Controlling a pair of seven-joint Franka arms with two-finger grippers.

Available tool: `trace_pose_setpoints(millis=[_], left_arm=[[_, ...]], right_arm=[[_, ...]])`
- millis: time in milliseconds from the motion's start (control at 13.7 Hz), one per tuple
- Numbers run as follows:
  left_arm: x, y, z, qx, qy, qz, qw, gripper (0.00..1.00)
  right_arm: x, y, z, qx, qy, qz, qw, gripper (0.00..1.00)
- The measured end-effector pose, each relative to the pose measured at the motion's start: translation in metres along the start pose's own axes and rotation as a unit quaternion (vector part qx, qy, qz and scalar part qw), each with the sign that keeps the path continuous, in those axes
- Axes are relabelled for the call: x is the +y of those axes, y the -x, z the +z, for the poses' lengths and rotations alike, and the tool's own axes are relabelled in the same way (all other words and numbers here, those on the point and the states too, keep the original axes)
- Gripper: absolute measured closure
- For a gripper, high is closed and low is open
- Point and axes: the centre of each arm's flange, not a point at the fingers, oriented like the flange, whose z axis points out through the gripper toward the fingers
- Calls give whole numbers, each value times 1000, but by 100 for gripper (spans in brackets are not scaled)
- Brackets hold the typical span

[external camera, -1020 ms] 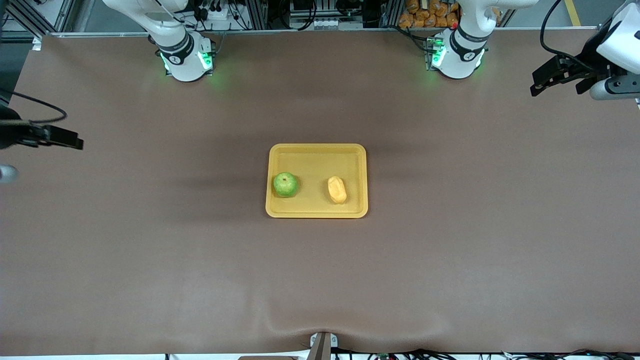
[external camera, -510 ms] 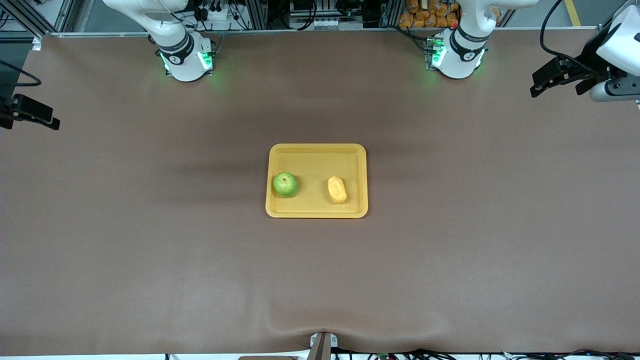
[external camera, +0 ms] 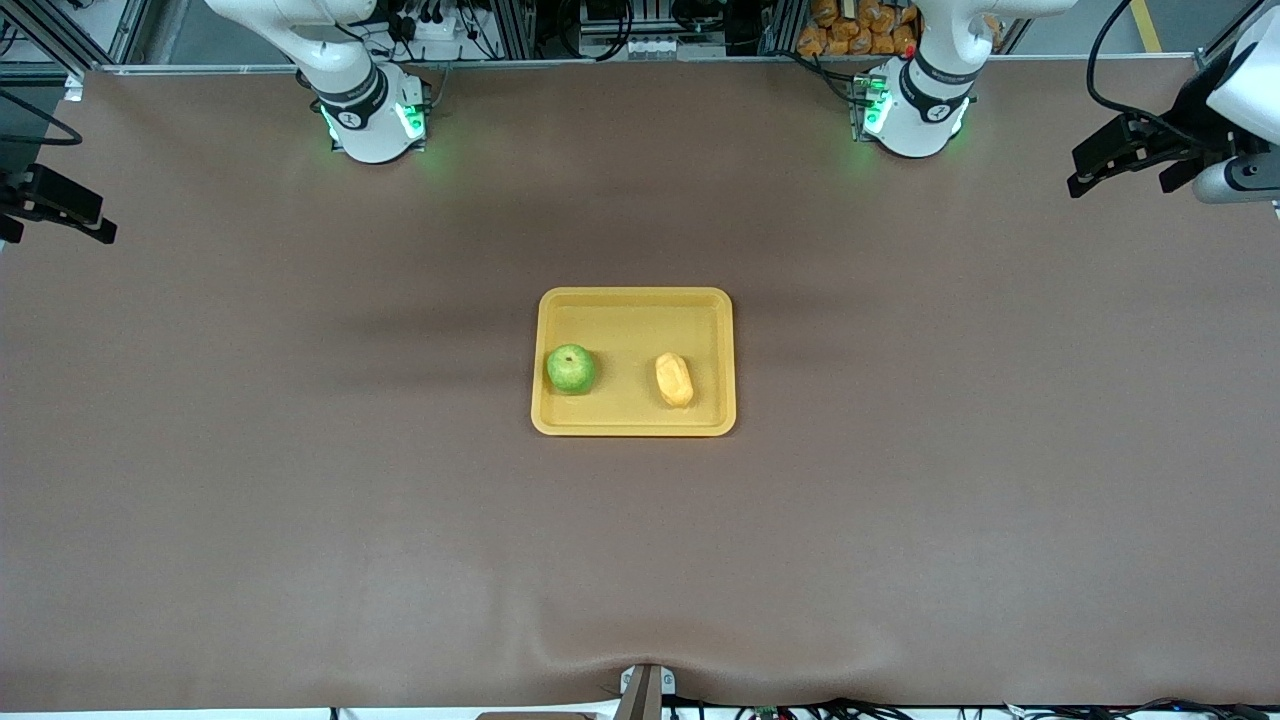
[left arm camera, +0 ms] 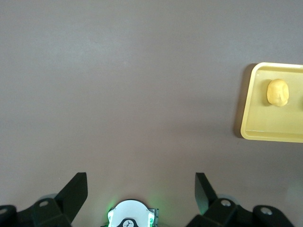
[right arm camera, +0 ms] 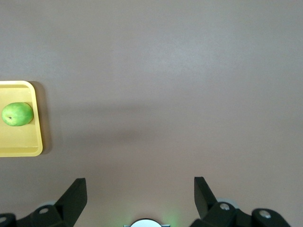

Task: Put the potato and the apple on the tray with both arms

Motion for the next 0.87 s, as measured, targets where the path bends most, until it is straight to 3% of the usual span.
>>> trace_pose_setpoints(millis=[874], left_arm=[[1, -3, 1, 0, 0, 0, 1000, 0]], right_arm=[[0, 2, 2, 4, 0, -27, 1000, 0]])
